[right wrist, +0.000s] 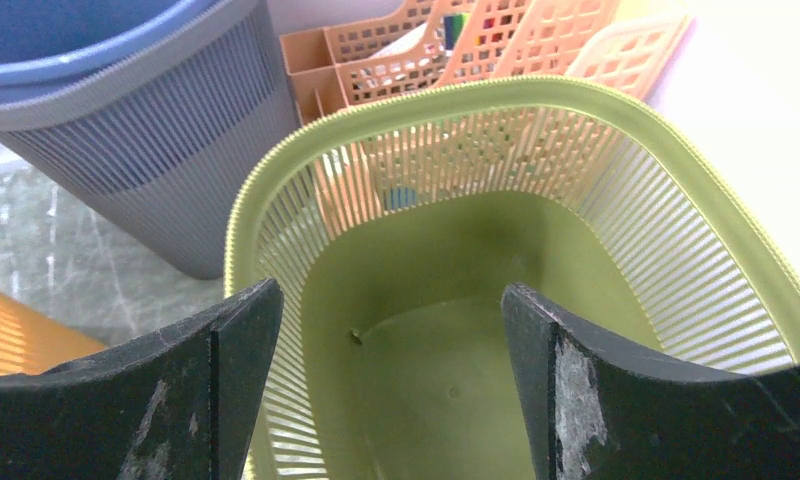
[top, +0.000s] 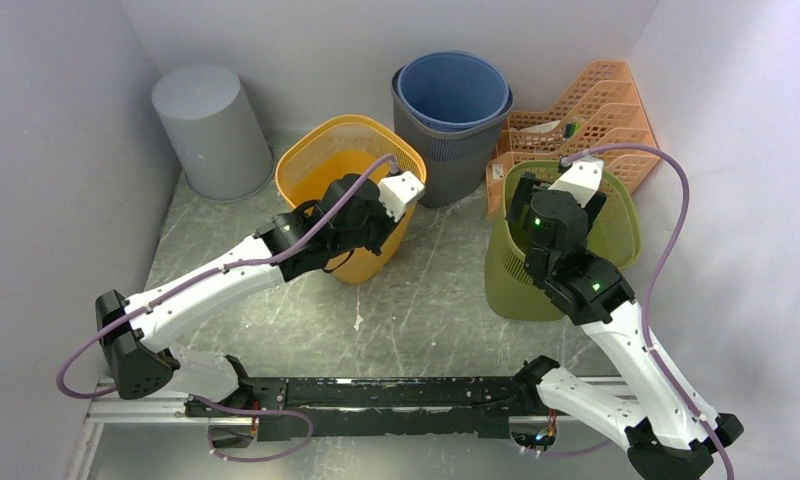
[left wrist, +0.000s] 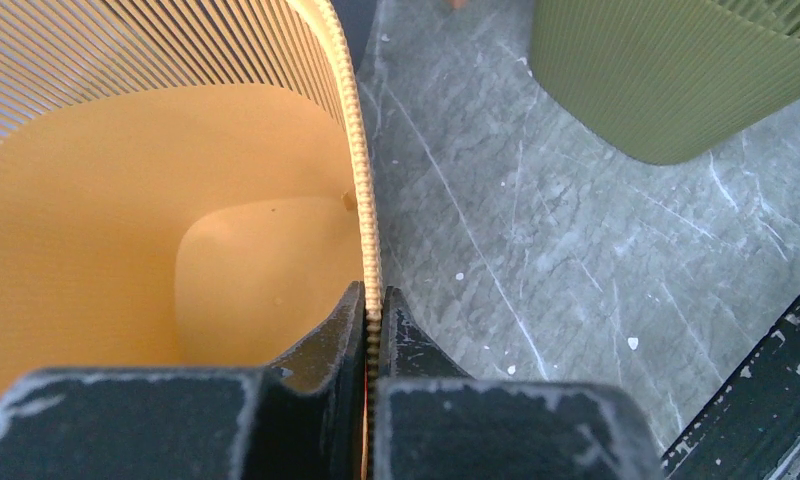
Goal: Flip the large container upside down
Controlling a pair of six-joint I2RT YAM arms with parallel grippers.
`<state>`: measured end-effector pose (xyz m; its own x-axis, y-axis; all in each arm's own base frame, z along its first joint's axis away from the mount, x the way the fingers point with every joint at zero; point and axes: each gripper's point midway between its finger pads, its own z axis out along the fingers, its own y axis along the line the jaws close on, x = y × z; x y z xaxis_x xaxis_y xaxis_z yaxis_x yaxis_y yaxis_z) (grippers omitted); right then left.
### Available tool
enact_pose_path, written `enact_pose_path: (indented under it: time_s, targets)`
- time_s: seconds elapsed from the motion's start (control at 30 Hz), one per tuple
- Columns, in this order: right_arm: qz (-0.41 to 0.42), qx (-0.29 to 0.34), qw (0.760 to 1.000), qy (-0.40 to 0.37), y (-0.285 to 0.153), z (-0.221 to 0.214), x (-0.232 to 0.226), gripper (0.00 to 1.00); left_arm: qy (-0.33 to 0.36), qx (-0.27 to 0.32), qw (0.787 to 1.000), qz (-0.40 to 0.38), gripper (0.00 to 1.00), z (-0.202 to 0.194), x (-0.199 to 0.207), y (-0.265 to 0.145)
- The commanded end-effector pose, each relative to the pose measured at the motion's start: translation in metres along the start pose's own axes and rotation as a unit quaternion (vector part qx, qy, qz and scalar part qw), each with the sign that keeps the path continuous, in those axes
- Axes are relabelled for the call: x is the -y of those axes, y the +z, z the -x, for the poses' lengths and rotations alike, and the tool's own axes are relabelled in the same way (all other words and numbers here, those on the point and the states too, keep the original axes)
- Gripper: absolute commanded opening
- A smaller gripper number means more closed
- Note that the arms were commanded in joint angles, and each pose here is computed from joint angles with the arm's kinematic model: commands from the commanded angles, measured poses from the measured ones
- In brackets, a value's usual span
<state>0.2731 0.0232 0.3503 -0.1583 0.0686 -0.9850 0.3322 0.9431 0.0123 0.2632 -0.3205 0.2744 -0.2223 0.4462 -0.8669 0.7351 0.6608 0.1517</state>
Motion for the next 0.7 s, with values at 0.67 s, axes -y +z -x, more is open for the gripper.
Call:
enact_pose_path:
  time_s: [0.67]
  targets:
    - [-0.068,0.007,0.997,-0.031,0.005,-0.011,0.037,0.84,-0.269,0.301,0.899,-0.17,0.07,0.109,0.008,-0.07]
